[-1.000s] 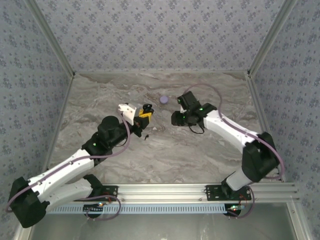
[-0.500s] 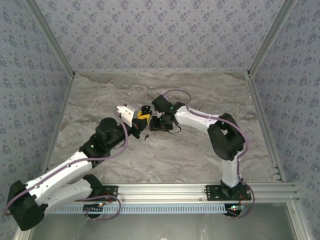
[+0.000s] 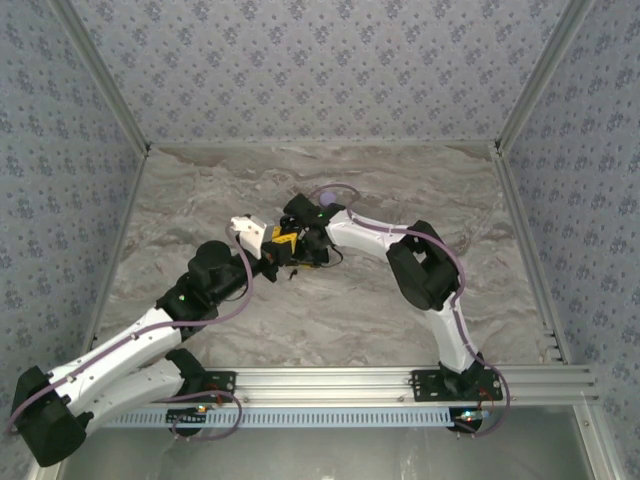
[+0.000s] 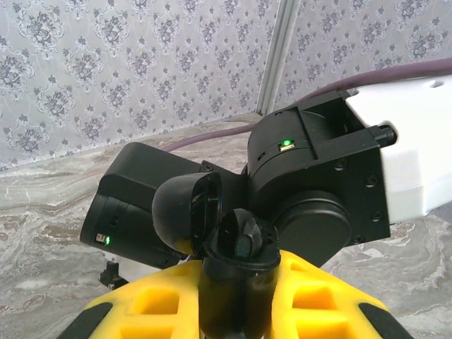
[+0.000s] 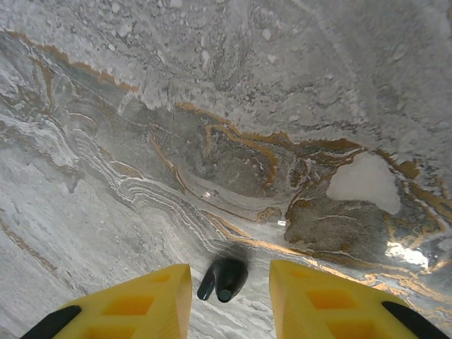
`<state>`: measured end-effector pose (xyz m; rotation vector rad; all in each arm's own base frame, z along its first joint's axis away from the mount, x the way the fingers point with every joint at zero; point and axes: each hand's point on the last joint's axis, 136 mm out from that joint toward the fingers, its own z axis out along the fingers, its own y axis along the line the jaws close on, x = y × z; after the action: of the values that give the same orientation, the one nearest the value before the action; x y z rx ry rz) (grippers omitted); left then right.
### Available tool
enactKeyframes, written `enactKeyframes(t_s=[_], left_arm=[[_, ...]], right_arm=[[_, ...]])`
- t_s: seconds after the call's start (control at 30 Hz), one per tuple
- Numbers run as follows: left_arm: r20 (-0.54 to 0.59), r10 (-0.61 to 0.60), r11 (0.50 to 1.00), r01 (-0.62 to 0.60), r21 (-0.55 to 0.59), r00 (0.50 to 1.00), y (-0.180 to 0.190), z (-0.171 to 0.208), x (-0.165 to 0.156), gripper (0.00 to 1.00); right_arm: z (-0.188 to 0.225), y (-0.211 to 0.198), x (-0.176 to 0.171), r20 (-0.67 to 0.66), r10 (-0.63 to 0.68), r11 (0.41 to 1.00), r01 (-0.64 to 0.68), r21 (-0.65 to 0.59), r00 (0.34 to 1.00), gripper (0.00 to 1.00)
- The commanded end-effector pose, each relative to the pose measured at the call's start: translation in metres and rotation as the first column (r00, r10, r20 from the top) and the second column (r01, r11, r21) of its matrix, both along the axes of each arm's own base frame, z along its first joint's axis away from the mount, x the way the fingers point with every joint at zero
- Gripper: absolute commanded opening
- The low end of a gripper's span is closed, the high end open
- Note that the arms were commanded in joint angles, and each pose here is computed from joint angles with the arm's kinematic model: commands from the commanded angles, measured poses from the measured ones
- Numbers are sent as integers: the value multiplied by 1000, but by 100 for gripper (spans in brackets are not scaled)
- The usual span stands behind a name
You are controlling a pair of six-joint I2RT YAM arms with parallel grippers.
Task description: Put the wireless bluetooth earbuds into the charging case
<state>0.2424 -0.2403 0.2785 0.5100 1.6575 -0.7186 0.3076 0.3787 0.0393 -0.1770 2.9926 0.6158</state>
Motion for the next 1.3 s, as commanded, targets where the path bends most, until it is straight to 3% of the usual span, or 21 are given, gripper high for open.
enactKeyframes(t_s=[0.0, 0.37, 0.73, 1.07, 1.27], left_arm=[[39, 6, 1000, -6, -23, 999, 2, 12, -2, 19], [38, 10, 1000, -9, -26, 999, 3, 11, -2, 19], [39, 16, 1000, -15, -25, 999, 5, 10, -3, 19], [43, 8, 999, -6, -39, 999, 4, 15, -4, 19], [39, 3, 999, -1, -37, 999, 3, 15, -4, 19]], right_arm=[[-7, -1, -8, -47, -13, 999, 11, -45, 999, 35], [-21, 4, -18, -62, 17, 994, -24, -110, 998, 34], [-30, -15, -15, -46, 22, 979, -31, -202, 999, 20], [-13, -66, -5, -1, 8, 978, -8, -207, 1000, 16], [-4, -109, -5, 11, 109, 971, -104, -216, 994, 16]])
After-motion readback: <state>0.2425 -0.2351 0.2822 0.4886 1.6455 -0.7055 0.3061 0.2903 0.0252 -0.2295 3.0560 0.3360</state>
